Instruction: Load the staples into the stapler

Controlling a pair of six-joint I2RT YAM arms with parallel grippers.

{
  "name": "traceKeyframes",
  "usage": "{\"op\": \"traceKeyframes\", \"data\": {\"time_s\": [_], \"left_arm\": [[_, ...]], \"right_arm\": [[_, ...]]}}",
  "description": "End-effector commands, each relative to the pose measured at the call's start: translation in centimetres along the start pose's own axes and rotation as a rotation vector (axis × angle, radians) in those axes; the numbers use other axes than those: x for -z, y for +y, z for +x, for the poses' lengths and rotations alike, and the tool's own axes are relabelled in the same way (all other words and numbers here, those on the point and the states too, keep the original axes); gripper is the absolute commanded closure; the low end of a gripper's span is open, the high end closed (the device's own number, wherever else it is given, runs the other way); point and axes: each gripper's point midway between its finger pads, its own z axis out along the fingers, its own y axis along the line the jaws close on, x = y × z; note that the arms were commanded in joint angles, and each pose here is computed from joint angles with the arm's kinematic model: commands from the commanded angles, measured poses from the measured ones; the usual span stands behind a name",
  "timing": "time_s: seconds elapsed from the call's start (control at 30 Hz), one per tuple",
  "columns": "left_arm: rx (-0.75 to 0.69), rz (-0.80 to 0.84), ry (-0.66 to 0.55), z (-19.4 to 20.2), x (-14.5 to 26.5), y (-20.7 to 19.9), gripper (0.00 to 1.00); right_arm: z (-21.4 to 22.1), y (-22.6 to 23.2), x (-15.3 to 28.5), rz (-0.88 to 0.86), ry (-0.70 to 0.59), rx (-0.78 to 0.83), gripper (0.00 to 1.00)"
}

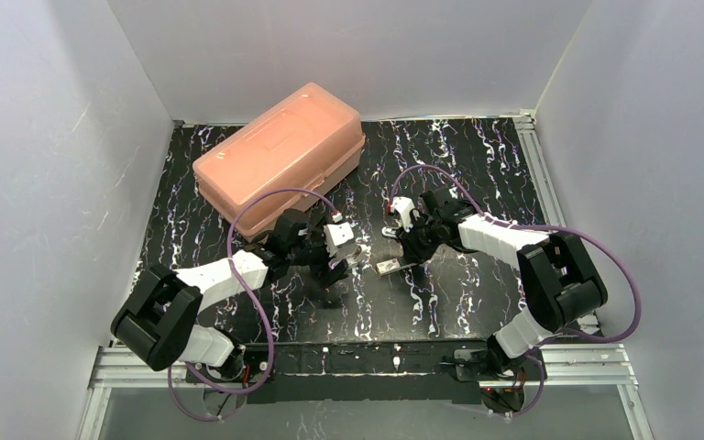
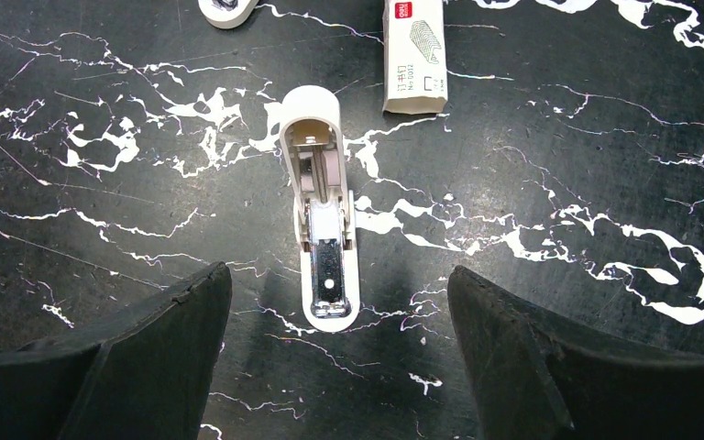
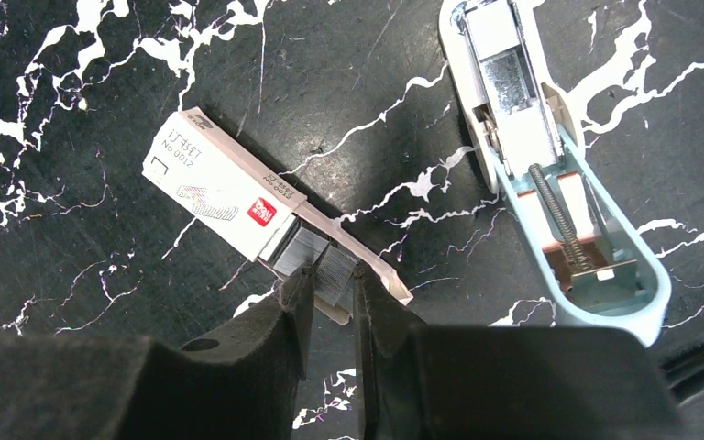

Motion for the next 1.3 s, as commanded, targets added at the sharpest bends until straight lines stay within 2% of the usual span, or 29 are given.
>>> {"op": "traceKeyframes", "data": {"time_s": [0.0, 0.3, 0.73, 0.97, 1.27], "left_arm": [[-0.022, 0.006, -0.025, -1.2, 0.25, 0.23, 0.14], [-0.026, 0.009, -0.025, -1.15, 0.24, 0.17, 0.14], [-0.026, 0.01, -0.022, -1.09, 0.2, 0.17, 0.14], [-0.027, 0.009, -0.024, -1.15, 0.21, 0.2, 0.14], [-0.03, 0.01, -0.025, -1.19, 0.22, 0.19, 0.14]], "right_arm": [[-1.58, -1.13, 0.71, 0.06, -0.03, 0.029, 0.71], [-1.46, -1.38, 0.83, 0.075, -0.02, 0.028, 0.71], [-1.09, -0.88, 0.55, 0.067, -0.005, 0.029, 0.63], [-0.89, -0.82, 0.37, 0.064, 0.001, 0.027, 0.67], [-1.08, -0.8, 0.46, 0.062, 0.002, 0.025, 0.79]]}}
